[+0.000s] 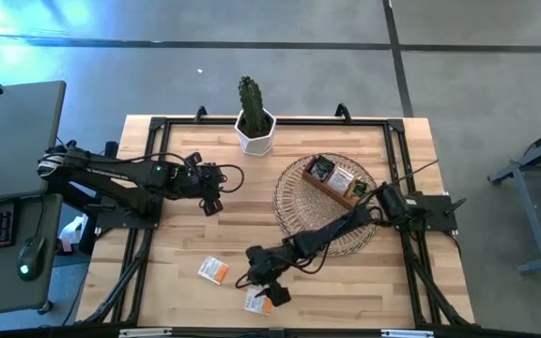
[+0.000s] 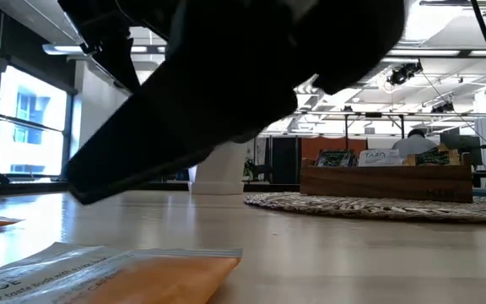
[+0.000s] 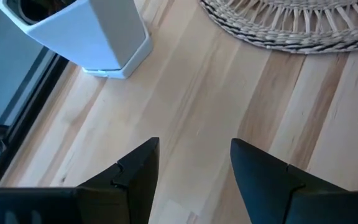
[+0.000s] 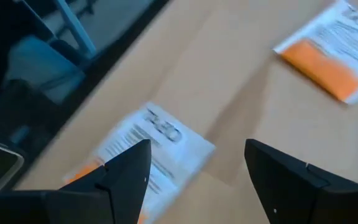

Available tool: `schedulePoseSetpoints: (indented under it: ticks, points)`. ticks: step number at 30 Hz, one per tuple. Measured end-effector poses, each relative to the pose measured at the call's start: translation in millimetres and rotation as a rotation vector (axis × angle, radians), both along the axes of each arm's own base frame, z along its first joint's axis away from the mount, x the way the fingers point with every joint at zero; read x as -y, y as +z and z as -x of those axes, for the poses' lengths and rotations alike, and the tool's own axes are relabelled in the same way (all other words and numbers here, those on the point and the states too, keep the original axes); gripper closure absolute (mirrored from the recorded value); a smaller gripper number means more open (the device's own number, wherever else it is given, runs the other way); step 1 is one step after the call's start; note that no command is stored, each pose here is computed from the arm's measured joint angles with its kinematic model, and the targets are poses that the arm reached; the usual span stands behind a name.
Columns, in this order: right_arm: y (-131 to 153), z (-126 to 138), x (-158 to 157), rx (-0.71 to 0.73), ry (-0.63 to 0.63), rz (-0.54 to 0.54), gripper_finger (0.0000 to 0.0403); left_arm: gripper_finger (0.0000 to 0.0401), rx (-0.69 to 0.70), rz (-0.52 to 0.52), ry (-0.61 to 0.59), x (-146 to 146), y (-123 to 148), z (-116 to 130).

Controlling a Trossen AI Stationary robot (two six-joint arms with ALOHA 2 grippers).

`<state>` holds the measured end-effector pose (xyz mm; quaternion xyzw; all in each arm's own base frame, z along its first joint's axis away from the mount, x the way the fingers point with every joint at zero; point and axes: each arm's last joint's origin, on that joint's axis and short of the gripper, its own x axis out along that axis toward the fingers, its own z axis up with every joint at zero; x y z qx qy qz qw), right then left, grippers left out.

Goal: Pick & Place Tea
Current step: Put the white tea bag into the middle section of the wooden organizer

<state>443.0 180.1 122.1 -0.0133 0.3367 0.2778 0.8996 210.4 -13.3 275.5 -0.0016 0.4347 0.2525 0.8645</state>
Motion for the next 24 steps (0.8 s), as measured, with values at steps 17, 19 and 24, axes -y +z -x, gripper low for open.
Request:
schedulePoseSetpoints:
  ticks: [17,19,24]
  points:
    - [-49,1,-10,-0.022,0.044,0.102,0.0185,0.0206,0.095,0.097,0.083,1,2,-4]
    - [-51,2,-9,-0.039,0.035,0.125,0.0217,0.0206,0.099,0.105,0.088,1,2,-4]
    - [-48,1,-7,-0.041,0.029,0.104,0.0319,0.0206,0.106,0.116,0.102,1,2,-4]
